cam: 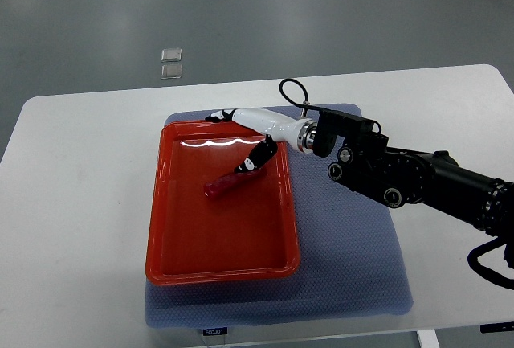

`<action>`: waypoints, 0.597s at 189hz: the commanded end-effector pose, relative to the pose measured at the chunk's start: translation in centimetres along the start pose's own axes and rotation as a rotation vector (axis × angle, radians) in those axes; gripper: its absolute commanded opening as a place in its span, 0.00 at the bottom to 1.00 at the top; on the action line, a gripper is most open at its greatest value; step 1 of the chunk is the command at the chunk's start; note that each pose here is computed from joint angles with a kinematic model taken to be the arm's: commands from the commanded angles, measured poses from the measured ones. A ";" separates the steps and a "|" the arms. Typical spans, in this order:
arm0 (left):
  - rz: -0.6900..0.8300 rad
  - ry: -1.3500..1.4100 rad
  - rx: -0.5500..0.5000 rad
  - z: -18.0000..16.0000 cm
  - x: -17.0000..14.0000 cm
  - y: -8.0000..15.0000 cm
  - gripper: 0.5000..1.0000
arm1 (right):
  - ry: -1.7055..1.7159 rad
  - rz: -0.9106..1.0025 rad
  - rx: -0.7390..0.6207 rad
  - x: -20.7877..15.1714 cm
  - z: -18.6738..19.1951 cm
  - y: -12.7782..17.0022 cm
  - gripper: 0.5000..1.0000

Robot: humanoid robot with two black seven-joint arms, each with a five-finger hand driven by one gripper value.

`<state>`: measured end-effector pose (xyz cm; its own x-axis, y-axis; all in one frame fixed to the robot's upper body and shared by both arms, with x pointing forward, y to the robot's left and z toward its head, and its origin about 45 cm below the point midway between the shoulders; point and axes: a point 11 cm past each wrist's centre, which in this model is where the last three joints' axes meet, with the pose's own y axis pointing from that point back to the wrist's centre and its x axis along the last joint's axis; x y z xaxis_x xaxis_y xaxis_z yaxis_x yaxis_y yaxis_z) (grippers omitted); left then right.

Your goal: Place red pepper on red tray

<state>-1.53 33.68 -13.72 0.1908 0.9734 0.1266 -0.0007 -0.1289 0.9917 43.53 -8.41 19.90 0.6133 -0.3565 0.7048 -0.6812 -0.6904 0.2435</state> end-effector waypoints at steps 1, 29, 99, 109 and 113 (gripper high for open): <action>0.000 -0.001 0.001 0.0 0.0 0.0 1.00 | -0.212 0.116 0.010 2.3 0.7 0.8 0.81; 0.000 0.001 0.000 0.0 0.0 0.0 1.00 | -0.562 0.274 0.043 3.5 3.0 2.6 0.81; 0.000 -0.001 0.001 0.0 0.0 0.0 1.00 | -1.608 0.612 0.239 2.9 10.7 8.4 0.83; 0.000 -0.001 0.001 0.0 0.0 0.0 1.00 | -1.646 0.637 0.230 2.5 11.5 8.7 0.83; 0.000 -0.001 0.001 0.0 0.0 0.0 1.00 | -1.646 0.637 0.230 2.5 11.5 8.7 0.83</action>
<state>-1.54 33.67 -13.72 0.1915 0.9733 0.1262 -0.0005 -0.1285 0.9917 44.03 -21.53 17.08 0.1807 -0.7228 -0.6670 -0.9664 -0.2565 0.0161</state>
